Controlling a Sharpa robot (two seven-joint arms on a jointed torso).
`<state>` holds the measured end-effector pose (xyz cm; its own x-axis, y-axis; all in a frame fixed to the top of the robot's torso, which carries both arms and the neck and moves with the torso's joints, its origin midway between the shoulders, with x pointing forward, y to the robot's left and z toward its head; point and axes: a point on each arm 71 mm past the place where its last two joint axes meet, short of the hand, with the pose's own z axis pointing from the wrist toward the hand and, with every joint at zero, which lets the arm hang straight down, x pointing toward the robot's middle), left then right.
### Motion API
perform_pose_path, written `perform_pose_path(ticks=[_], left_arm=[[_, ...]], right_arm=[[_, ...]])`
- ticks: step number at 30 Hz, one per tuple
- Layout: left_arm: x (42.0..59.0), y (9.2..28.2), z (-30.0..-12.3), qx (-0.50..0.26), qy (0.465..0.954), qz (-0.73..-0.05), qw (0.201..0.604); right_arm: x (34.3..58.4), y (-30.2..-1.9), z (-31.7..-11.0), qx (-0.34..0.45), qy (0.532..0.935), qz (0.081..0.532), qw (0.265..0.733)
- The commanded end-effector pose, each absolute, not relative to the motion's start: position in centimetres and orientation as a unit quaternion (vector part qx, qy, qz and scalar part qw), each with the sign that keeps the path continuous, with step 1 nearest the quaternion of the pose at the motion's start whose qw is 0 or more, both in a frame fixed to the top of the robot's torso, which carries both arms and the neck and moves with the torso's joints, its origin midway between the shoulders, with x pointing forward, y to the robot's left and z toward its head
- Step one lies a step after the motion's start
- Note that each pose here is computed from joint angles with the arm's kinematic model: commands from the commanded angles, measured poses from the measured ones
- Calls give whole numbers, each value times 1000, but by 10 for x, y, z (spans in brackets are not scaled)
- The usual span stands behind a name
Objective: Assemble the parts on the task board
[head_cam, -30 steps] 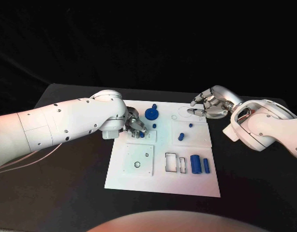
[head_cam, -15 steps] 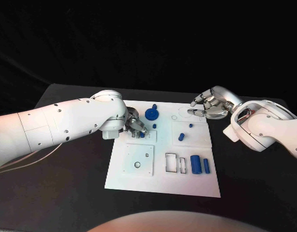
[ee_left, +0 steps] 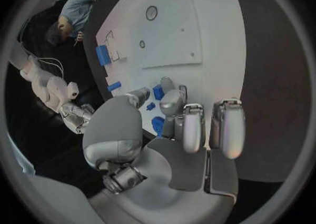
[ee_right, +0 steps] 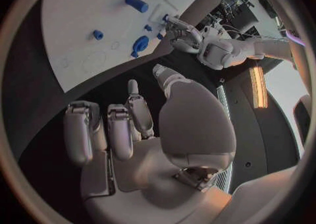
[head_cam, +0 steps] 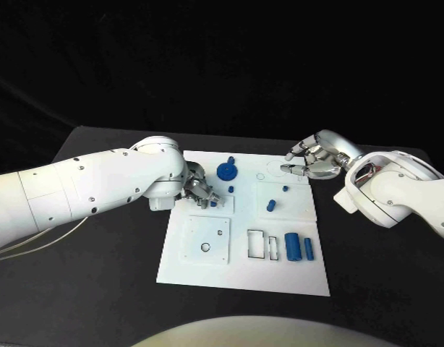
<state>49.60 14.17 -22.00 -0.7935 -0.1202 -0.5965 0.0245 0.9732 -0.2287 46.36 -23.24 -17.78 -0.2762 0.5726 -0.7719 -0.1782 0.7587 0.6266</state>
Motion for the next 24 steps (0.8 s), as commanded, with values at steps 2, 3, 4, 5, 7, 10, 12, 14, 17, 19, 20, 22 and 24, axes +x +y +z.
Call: perform_pose_path(ticks=[2, 3, 4, 5, 7, 10, 12, 14, 17, 19, 20, 22, 24], left_arm=[[495, 141, -217, -30, 938, -116, 324], [495, 141, -216, -31, 938, -117, 325], [496, 141, -215, -32, 937, -119, 326], [496, 141, -213, -34, 937, -121, 327], [496, 141, -210, -39, 935, -127, 330], [498, 143, -201, -51, 930, -139, 335], [501, 145, -195, -58, 927, -145, 340], [505, 149, -187, -65, 924, -150, 346], [512, 157, -176, -75, 919, -155, 355], [517, 162, -170, -81, 916, -156, 361], [519, 164, -167, -83, 914, -156, 365], [524, 169, -163, -85, 911, -154, 374], [530, 173, -160, -83, 907, -147, 385]], right_arm=[[463, -231, -179, 129, 735, 322, 582], [463, -231, -179, 129, 735, 322, 582], [463, -231, -179, 129, 735, 322, 582], [463, -231, -180, 130, 735, 322, 582], [463, -232, -180, 130, 735, 321, 582], [464, -233, -181, 131, 736, 320, 582], [464, -233, -181, 132, 736, 320, 582], [464, -234, -182, 132, 736, 319, 582], [464, -235, -182, 133, 736, 318, 583], [465, -235, -182, 134, 736, 317, 583], [465, -235, -182, 134, 736, 317, 583], [465, -236, -183, 134, 736, 317, 583], [465, -236, -183, 134, 736, 316, 583]])
